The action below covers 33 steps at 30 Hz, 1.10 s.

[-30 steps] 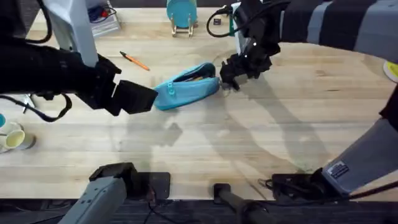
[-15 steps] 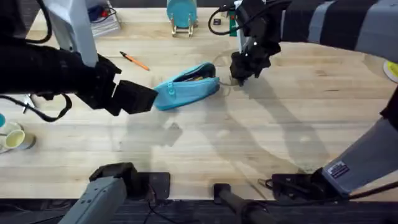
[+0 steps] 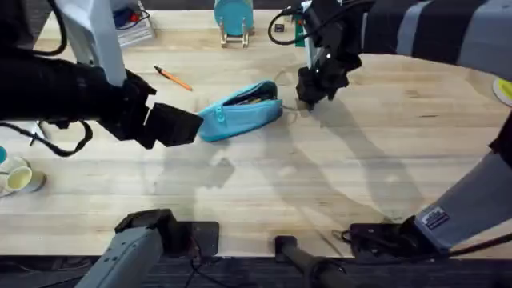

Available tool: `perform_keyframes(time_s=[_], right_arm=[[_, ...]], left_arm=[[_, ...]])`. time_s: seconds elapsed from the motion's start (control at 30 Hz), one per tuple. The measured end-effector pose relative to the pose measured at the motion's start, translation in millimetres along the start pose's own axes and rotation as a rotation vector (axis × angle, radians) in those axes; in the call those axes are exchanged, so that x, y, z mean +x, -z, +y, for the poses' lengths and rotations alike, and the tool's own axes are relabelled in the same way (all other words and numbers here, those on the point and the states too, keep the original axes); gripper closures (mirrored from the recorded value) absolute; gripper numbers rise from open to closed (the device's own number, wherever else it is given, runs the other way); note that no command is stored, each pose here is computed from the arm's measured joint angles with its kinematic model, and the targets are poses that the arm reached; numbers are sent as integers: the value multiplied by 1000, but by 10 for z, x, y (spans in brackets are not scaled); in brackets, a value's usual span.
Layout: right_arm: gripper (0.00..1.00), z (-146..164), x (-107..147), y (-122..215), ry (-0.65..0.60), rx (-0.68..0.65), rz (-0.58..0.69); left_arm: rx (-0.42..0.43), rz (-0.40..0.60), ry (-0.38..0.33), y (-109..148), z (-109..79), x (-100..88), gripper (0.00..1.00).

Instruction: Unzip the bag, pick up the pens from the table one at a time and place them inside, then zip the bag closed.

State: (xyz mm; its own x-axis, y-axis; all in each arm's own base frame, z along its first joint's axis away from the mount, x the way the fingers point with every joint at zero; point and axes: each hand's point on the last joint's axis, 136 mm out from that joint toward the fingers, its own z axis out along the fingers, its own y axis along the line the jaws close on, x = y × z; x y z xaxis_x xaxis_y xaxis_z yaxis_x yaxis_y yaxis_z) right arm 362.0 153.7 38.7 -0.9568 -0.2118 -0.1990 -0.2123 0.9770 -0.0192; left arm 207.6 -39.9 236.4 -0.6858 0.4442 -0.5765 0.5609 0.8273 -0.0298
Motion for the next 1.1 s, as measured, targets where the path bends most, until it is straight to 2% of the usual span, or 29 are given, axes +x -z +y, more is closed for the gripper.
perform_keyframes(time_s=[0.3,0.43,0.77,1.1], right_arm=[[967,-19,145,58,47,1,45],[967,-17,113,182,101,-8,15],[967,36,-362,981,290,-25,-258],[968,94,-708,1209,599,37,-435]], left_arm=[[0,0,0,0,0,0,6],[0,0,0,0,0,0,6],[0,0,0,0,0,0,6],[0,0,0,0,0,0,6]])
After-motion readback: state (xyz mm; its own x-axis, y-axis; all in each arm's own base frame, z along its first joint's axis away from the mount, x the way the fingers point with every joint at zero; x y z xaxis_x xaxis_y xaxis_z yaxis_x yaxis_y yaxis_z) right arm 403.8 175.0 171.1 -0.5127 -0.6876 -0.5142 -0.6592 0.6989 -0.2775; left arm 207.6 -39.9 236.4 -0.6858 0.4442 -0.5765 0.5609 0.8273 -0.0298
